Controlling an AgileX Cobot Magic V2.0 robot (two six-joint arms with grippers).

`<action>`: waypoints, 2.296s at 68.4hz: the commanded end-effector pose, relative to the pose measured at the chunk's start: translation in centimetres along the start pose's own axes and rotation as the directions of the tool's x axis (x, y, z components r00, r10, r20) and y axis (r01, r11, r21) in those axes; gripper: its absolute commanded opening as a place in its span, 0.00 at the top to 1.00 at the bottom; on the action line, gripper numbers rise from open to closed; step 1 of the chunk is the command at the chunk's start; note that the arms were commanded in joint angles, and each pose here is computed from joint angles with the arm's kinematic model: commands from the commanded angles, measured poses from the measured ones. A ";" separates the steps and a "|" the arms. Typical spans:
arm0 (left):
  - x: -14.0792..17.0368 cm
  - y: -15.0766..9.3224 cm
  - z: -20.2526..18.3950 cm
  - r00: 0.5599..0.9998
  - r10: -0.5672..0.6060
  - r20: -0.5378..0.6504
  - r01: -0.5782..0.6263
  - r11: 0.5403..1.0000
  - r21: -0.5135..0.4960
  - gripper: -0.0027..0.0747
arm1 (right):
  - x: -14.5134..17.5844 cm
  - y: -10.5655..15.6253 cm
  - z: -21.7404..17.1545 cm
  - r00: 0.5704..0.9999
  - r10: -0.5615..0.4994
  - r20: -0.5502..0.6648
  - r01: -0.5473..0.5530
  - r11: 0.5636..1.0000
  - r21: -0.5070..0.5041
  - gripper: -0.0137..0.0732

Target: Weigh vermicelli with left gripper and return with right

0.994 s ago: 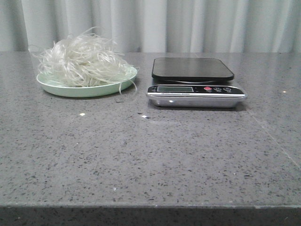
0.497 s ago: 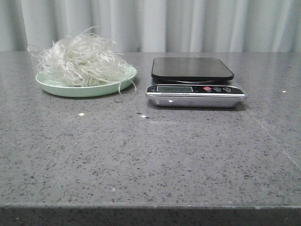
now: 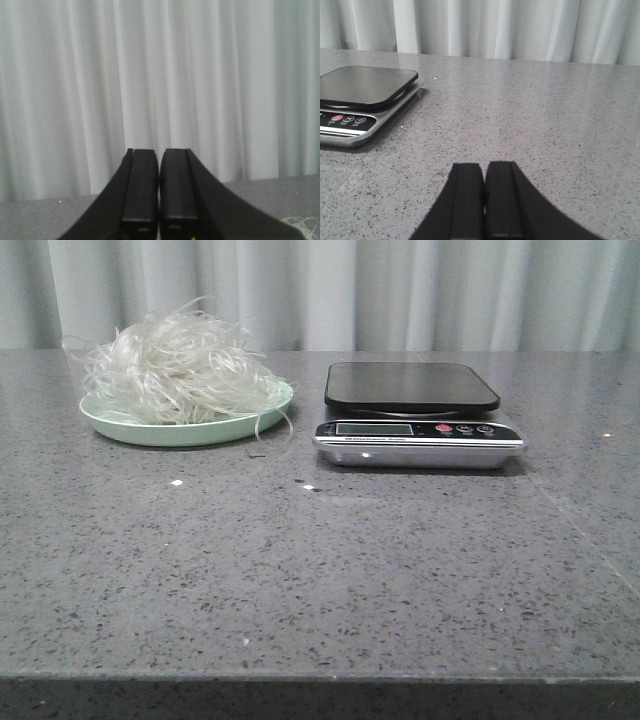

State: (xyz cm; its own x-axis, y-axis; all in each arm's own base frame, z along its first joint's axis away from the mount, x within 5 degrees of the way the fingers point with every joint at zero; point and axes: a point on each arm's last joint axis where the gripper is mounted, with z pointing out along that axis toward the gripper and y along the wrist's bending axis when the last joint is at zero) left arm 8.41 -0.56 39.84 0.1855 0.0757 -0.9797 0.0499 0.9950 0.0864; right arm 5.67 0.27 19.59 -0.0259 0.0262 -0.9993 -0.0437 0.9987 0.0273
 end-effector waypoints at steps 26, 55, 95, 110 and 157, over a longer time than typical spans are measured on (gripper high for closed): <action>-0.3 -2.3 14.9 0.888 -0.031 -0.459 0.106 0.985 0.139 0.34 | -1.1 0.0 -0.2 0.994 -0.002 0.108 0.001 1.000 0.004 0.67; 6.1 -8.1 21.6 0.757 0.095 -0.646 0.131 0.947 0.293 0.16 | -1.1 0.0 -0.2 0.994 -0.002 0.108 0.001 1.000 0.004 0.67; 14.2 -10.8 25.6 0.640 0.006 -0.769 0.261 0.939 0.225 0.17 | -1.1 0.0 -0.2 0.994 -0.002 0.108 0.001 1.000 0.004 0.67; 15.1 -11.0 25.8 0.612 -0.006 -0.791 0.282 0.936 0.211 0.27 | -1.1 0.0 -0.2 0.994 -0.002 0.108 0.001 1.000 0.004 0.67; 12.5 -10.7 25.7 0.664 -0.022 -0.748 0.282 0.933 0.223 0.78 | -1.1 0.0 -0.2 0.994 -0.002 0.109 0.001 1.000 0.004 0.67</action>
State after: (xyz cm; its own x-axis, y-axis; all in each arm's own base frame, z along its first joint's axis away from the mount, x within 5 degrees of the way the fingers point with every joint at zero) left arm 35.92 -11.77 26.82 -0.7177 0.1120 -0.6873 0.2963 0.9423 -0.1559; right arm 5.67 0.27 19.60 -0.0245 0.0263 -0.9994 -0.0436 0.9987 0.0273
